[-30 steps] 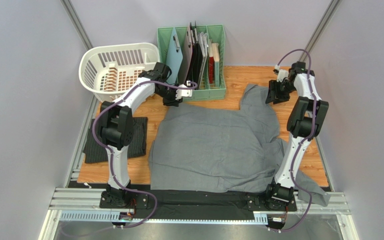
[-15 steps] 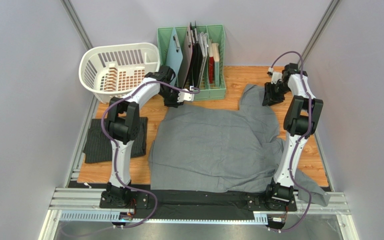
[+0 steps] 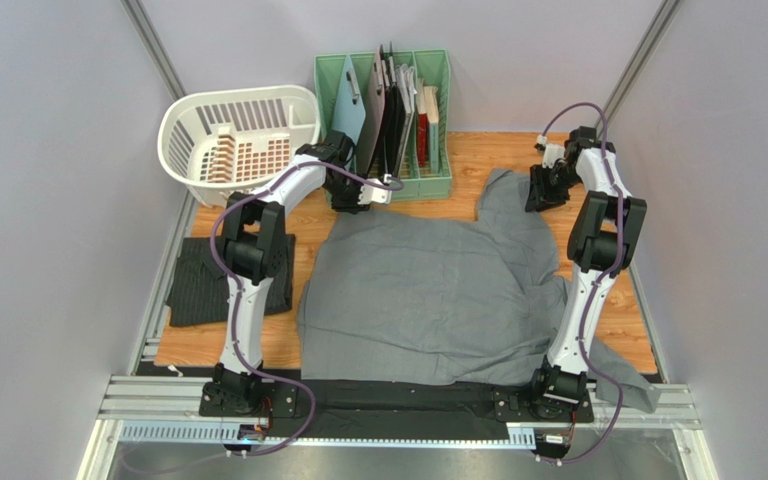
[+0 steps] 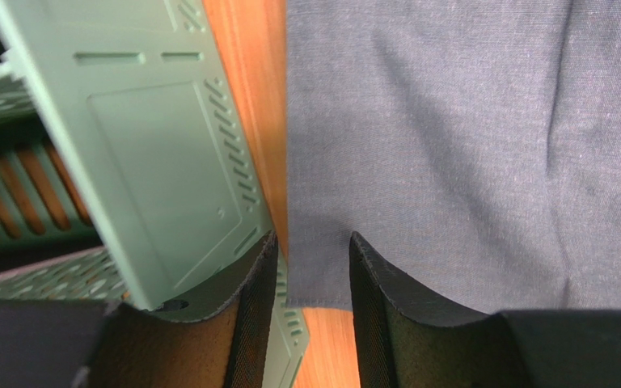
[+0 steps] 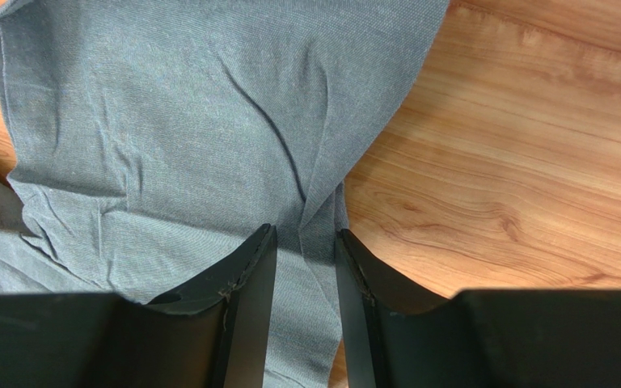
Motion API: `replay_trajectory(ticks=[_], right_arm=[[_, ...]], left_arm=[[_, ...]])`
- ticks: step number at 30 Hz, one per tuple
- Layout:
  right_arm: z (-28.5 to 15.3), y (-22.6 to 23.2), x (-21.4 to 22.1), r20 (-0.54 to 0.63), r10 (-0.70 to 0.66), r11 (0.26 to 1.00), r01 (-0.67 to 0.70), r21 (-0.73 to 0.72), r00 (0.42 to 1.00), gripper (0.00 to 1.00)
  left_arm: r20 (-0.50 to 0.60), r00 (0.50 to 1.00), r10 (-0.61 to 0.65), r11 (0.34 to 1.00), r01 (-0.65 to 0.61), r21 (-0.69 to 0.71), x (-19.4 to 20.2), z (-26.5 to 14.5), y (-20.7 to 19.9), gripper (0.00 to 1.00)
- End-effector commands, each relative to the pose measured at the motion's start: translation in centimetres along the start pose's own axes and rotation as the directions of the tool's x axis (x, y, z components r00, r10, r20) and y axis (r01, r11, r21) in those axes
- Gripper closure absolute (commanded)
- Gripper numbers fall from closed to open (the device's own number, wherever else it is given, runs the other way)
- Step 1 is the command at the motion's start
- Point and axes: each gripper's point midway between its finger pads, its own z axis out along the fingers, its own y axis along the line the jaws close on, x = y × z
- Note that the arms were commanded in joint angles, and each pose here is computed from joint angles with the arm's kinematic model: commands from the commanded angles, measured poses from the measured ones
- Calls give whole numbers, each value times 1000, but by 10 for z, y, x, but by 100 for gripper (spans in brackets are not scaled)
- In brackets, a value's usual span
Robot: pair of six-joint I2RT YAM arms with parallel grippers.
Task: Fold and stack the long sleeve shirts
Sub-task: Fold the shirt
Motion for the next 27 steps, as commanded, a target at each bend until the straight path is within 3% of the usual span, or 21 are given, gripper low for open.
replay_trajectory(ticks=[1, 5, 8, 11, 12, 14, 15, 27], right_arm=[[-9, 6, -9, 32, -25, 999, 26, -23, 999, 62], [-5, 11, -6, 24, -21, 998, 23, -59, 999, 63], [-3, 15, -3, 19, -19, 996, 20, -89, 1000, 64], [-3, 19, -1, 14, -18, 993, 20, -114, 1000, 73], [-5, 20, -1, 15, -19, 993, 21, -117, 1000, 80], [-9, 22, -3, 24, -21, 992, 24, -123, 999, 88], [-15, 23, -5, 35, -22, 992, 26, -124, 999, 99], [-82, 31, -25, 182, 33, 985, 0, -175, 983, 100]], left_arm=[[-5, 997, 81, 997, -81, -14, -1, 6, 16, 55], [-15, 995, 96, 995, -96, 22, 1, 11, 14, 60], [-17, 996, 86, 995, -85, 59, 3, 16, 8, 69], [-15, 996, 83, 994, -82, 68, 1, 14, 6, 82], [-13, 996, 83, 994, -82, 69, 0, 13, 6, 90], [-10, 998, 66, 996, -65, 60, -3, 9, 7, 97], [-9, 998, 57, 997, -56, 56, -4, 7, 7, 100], [-24, 1000, 15, 993, -18, -114, -19, -34, 24, 100]])
